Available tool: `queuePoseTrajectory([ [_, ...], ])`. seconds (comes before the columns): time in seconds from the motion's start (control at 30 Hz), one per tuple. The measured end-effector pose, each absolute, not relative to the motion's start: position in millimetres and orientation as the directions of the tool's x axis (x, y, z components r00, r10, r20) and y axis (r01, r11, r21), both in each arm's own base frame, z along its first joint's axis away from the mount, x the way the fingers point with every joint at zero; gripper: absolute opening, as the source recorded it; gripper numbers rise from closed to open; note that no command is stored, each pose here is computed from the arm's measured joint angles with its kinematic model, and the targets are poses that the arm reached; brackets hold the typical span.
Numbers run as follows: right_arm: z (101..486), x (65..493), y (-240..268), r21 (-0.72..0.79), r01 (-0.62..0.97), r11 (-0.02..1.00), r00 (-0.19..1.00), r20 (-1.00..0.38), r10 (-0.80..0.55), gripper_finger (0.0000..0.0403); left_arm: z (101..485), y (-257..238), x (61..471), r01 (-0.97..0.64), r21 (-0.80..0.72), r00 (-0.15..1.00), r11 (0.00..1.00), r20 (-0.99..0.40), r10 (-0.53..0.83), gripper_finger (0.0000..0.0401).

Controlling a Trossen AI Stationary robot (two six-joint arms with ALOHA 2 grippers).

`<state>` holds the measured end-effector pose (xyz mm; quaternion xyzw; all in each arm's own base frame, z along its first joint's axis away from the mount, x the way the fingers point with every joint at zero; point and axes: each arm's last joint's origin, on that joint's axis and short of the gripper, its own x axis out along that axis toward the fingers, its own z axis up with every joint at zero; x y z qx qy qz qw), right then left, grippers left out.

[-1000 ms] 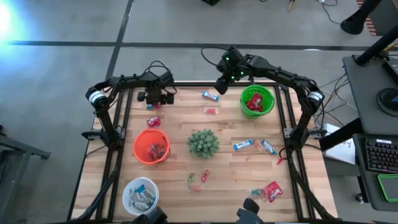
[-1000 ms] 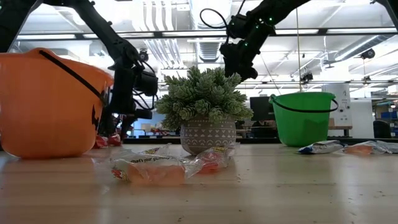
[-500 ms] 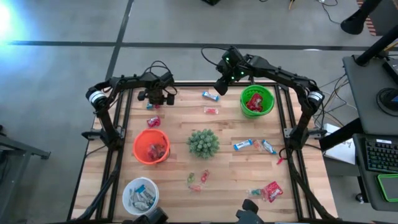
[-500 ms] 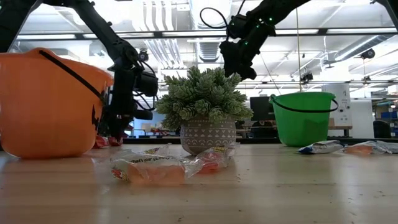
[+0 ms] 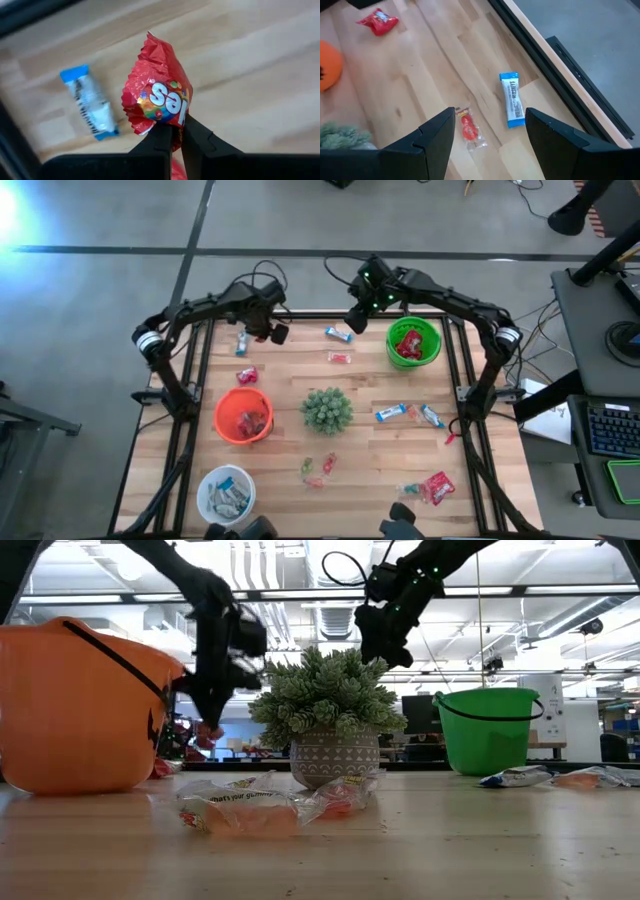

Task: Sort candy
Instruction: Put the red candy into the green bucket

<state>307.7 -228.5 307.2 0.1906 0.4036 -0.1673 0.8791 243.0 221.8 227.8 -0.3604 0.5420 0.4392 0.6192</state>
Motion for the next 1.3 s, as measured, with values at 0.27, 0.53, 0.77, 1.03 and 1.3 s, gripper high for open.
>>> queuePoseTrajectory([
  [0.27, 325.2, 308.1, -220.5, 0.261, 0.387, 0.884, 0.709, -0.697, -0.105, 0.0233, 292.9, 211.9, 241.6, -0.850, -0.108, 0.254, 0.516, -0.942, 0.221, 0.0000],
  [0.53, 338.7, 323.5, -199.3, 0.311, 0.265, 0.913, 0.797, -0.604, -0.026, 0.0233, 338.2, 194.3, 236.0, -0.697, -0.166, 0.439, 0.698, -0.868, 0.233, 0.0000],
  [0.77, 359.5, 344.0, -183.2, 0.452, 0.093, 0.887, 0.915, -0.390, 0.103, 0.0233, 358.9, 180.6, 238.1, -0.475, -0.295, 0.648, 0.829, -0.755, 0.102, 0.0000],
  [1.03, 376.2, 359.9, -166.7, 0.452, 0.008, 0.892, 0.964, -0.241, 0.114, 0.0233, 372.1, 170.2, 242.1, -0.261, -0.351, 0.767, 0.899, -0.641, -0.027, 0.0000],
  [1.3, 377.0, 364.9, -160.8, 0.460, 0.121, 0.880, 0.969, -0.248, -0.004, 0.0233, 388.5, 162.3, 244.1, -0.070, -0.365, 0.854, 0.928, -0.503, -0.133, 0.0000],
])
